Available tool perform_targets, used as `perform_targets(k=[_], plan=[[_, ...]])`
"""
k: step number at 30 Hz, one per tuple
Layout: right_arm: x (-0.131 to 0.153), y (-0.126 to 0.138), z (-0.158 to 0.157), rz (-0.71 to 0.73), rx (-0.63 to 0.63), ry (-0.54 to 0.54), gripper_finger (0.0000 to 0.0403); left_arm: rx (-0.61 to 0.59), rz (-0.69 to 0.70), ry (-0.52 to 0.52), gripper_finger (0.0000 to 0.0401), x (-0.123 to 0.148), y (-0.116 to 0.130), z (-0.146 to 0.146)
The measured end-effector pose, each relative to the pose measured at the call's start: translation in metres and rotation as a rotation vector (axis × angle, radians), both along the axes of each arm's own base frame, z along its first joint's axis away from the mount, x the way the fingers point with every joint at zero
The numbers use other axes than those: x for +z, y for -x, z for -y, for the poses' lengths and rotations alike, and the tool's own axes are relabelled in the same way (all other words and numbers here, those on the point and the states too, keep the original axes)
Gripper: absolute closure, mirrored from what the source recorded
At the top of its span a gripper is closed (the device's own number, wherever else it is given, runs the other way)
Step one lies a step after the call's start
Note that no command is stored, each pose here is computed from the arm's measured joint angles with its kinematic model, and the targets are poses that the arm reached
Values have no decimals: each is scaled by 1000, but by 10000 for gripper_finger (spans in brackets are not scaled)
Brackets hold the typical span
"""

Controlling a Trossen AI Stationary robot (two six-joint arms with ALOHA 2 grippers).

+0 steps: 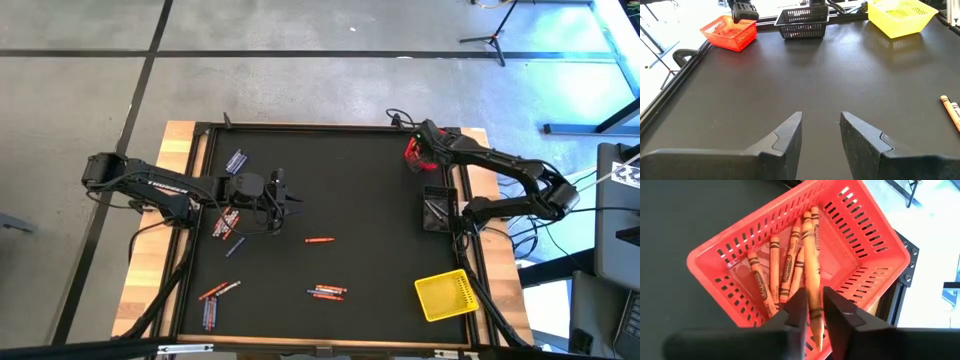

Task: Sort crayons
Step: Put the orange crayon into the red bin

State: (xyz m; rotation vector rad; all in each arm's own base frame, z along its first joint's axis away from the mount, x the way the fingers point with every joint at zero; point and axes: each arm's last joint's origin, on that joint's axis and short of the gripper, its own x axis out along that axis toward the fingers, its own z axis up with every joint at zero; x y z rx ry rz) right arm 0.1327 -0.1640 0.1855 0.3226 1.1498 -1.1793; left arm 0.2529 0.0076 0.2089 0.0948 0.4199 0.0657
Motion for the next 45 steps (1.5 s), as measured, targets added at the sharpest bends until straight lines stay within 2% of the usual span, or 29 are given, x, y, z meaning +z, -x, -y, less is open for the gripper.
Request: perform_targets(k=[4, 8, 14, 17, 21, 25, 30, 36, 45], plan=[[1, -1, 0, 8, 13, -1, 275, 0, 0, 0, 275, 0, 0, 0], [6, -14, -7, 74, 86, 40, 251, 0, -1, 0, 275, 0, 0, 0], [21, -54, -34, 301, 340, 108, 254, -1, 24, -1, 275, 2, -1, 0], [27, -79, -52, 436, 509, 126, 255, 0, 24, -2, 275, 2, -1, 0], [25, -111, -73, 536, 727, 159, 255, 3, 29, -3, 275, 3, -1, 0], [12, -140, -92, 623, 904, 162, 256, 18, 36, -8, 275, 3, -1, -1], [-15, -168, -116, 698, 1120, 103, 256, 28, 36, -13, 275, 3, -1, -1], [-38, -182, -139, 742, 1250, 28, 256, 28, 36, -13, 275, 3, -1, -1], [-68, -194, -171, 760, 1350, -16, 256, 55, 49, -27, 275, 4, -2, -2]])
